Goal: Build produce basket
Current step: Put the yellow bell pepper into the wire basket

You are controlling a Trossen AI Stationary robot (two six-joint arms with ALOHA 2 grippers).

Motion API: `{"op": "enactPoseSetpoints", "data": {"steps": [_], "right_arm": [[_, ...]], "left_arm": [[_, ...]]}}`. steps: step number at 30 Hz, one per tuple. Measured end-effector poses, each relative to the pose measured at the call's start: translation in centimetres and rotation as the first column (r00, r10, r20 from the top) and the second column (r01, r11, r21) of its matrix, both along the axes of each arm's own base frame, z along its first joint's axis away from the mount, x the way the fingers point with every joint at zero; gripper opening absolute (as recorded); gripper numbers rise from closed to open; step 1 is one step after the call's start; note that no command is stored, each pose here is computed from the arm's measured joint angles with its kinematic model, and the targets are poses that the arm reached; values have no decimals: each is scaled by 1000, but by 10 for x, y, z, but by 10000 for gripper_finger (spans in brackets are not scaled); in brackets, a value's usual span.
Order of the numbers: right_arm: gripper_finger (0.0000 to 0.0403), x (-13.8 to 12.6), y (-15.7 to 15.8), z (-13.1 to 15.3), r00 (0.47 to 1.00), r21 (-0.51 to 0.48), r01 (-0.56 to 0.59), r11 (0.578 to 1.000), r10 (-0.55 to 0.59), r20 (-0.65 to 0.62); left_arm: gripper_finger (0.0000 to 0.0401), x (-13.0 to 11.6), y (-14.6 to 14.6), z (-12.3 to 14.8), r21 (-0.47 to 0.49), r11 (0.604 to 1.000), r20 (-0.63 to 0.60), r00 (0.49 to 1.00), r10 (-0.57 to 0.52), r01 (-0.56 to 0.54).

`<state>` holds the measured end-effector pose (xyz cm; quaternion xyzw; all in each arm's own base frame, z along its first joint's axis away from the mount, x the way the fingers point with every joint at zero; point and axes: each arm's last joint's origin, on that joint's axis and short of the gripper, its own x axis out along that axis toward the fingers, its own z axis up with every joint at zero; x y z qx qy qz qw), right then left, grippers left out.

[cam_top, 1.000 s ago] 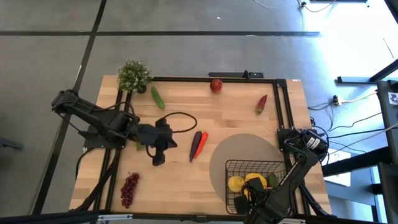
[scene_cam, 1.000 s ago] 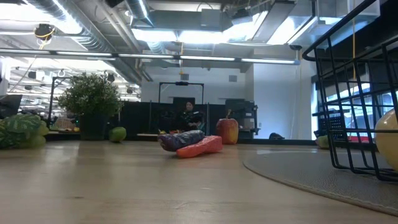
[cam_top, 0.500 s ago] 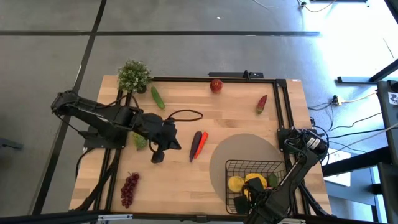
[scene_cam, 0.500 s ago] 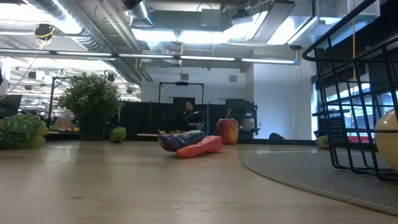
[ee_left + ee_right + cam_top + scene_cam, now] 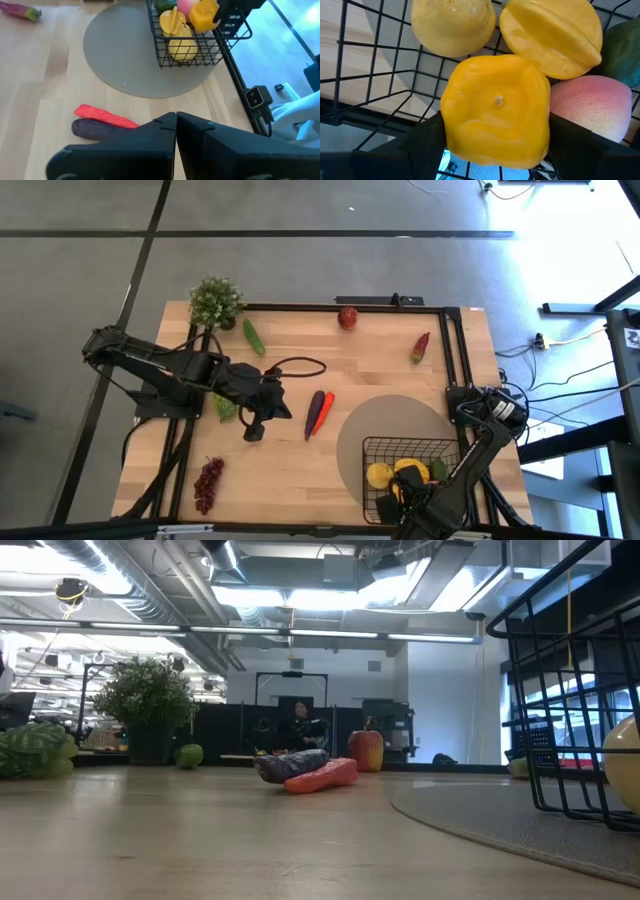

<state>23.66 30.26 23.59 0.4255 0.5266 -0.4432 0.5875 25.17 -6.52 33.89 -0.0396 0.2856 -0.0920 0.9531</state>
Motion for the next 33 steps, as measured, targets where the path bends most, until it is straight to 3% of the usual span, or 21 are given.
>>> {"op": "enactPoseSetpoints", "data": {"steps": [23, 33], "right_arm": [[296, 0, 0, 0, 1000, 0, 4, 1000, -4, 0], [297, 5, -4, 0, 1000, -5, 18, 1000, -18, 8]], "left_arm": [[0, 0, 0, 0, -2, 1000, -1, 1000, 1, -1], [0, 1, 2, 0, 24, 997, 13, 997, 76, -77]]}}
